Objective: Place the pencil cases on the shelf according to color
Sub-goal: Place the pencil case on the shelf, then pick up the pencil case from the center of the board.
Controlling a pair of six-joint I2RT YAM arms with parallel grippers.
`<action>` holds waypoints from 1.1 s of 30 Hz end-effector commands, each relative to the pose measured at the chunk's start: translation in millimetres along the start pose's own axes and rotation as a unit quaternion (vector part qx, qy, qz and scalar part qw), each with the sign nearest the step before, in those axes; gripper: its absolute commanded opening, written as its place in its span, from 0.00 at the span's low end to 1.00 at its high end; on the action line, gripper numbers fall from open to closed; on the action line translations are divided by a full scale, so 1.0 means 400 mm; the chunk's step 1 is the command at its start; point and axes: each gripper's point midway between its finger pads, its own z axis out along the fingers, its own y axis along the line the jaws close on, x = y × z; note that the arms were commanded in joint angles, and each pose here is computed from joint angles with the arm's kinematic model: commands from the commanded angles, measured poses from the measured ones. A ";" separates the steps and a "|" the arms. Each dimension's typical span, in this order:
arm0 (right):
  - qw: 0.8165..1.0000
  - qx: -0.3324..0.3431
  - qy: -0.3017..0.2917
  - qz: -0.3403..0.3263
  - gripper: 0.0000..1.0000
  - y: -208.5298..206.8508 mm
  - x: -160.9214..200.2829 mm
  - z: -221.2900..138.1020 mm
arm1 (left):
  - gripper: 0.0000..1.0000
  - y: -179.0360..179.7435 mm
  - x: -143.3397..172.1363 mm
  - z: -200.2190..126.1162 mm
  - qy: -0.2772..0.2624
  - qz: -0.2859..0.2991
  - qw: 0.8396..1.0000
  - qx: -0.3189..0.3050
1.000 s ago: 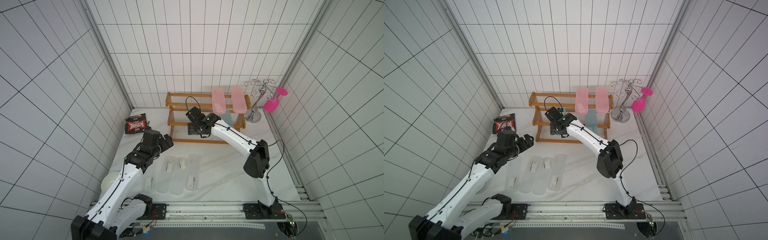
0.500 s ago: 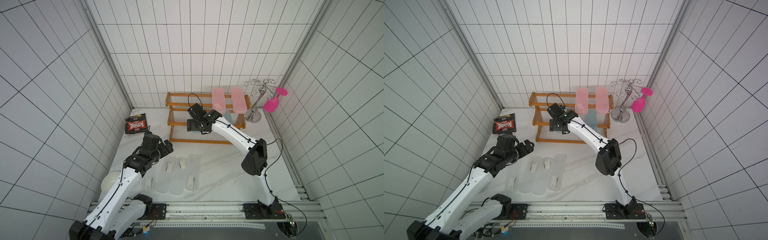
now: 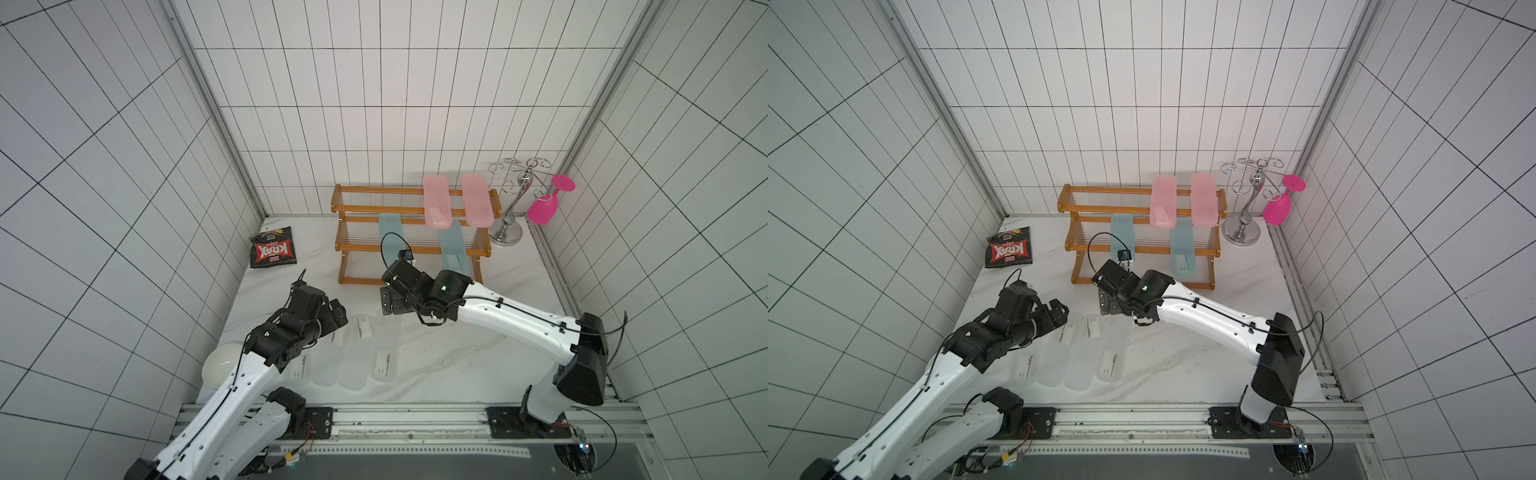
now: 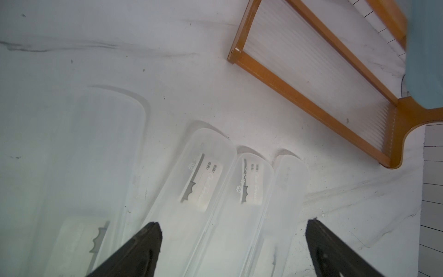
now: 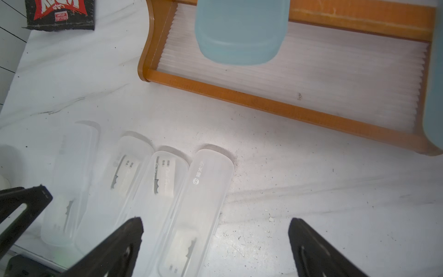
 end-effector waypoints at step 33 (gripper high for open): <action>0.989 0.072 0.114 0.062 0.99 -0.195 0.457 0.140 | 0.98 0.112 0.008 0.028 -0.036 -0.046 0.995 -0.087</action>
